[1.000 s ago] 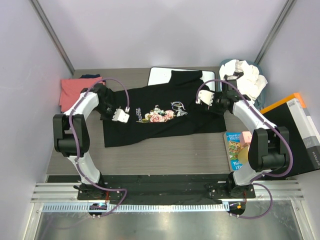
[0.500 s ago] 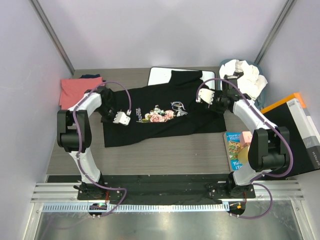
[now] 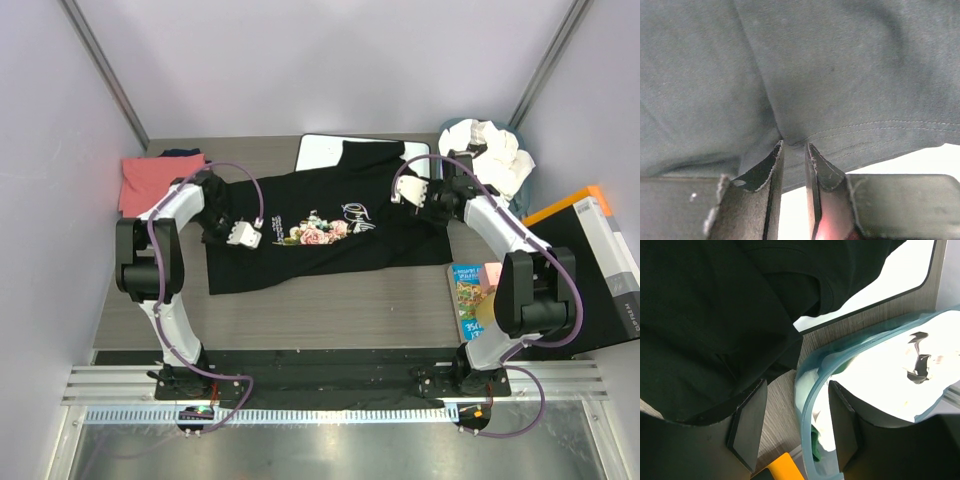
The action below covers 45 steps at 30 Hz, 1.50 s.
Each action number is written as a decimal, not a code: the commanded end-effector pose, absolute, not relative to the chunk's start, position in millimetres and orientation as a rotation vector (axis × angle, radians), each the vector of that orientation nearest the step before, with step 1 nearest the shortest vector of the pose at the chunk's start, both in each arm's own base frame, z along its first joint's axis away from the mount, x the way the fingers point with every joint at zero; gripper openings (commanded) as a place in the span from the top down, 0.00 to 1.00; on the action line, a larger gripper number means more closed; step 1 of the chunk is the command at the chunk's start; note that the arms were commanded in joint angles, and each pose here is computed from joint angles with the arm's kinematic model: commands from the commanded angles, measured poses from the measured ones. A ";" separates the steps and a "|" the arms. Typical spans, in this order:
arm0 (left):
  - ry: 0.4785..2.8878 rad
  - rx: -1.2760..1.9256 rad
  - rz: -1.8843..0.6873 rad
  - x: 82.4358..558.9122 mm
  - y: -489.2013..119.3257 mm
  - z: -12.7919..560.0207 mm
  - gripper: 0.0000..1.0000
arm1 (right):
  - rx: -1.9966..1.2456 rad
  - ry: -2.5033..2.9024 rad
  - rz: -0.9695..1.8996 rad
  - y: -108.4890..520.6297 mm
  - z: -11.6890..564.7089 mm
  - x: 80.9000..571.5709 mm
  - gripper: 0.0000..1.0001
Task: Fold and stack the t-shirts
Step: Fold the flattened tshirt in 1/3 of the way
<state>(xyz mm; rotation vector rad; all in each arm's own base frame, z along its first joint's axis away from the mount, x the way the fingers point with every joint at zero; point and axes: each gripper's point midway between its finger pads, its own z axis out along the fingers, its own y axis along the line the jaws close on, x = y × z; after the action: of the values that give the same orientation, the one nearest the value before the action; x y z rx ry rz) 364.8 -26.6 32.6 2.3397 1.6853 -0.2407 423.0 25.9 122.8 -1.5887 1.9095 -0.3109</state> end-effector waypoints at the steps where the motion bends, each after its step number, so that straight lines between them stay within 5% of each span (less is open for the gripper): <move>1: 1.686 2.317 -0.185 371.4 -26.7 54.4 0.75 | -1.548 1.876 -0.346 29.1 143.4 438.7 0.43; 23: 1.785 2.365 -0.274 374.1 -33.2 24.5 0.75 | -1.547 1.871 -0.343 31.2 143.7 447.3 0.43; 26: 1.801 2.371 -0.287 374.2 -35.5 24.0 0.87 | -1.548 1.872 -0.340 31.5 143.5 446.9 0.43; 27: 1.802 2.376 -0.286 375.0 -36.5 25.9 1.00 | -1.547 1.871 -0.343 31.2 143.7 447.3 0.44; 45: 1.874 2.591 -0.243 347.6 -16.6 93.4 1.00 | -1.550 1.874 -0.374 27.0 138.4 456.3 0.42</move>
<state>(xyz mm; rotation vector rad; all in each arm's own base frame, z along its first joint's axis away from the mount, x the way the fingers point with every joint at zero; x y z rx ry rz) 371.5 -23.8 59.1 2.4890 1.8627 -0.2426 437.4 26.4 122.5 -1.5857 1.9138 -0.3223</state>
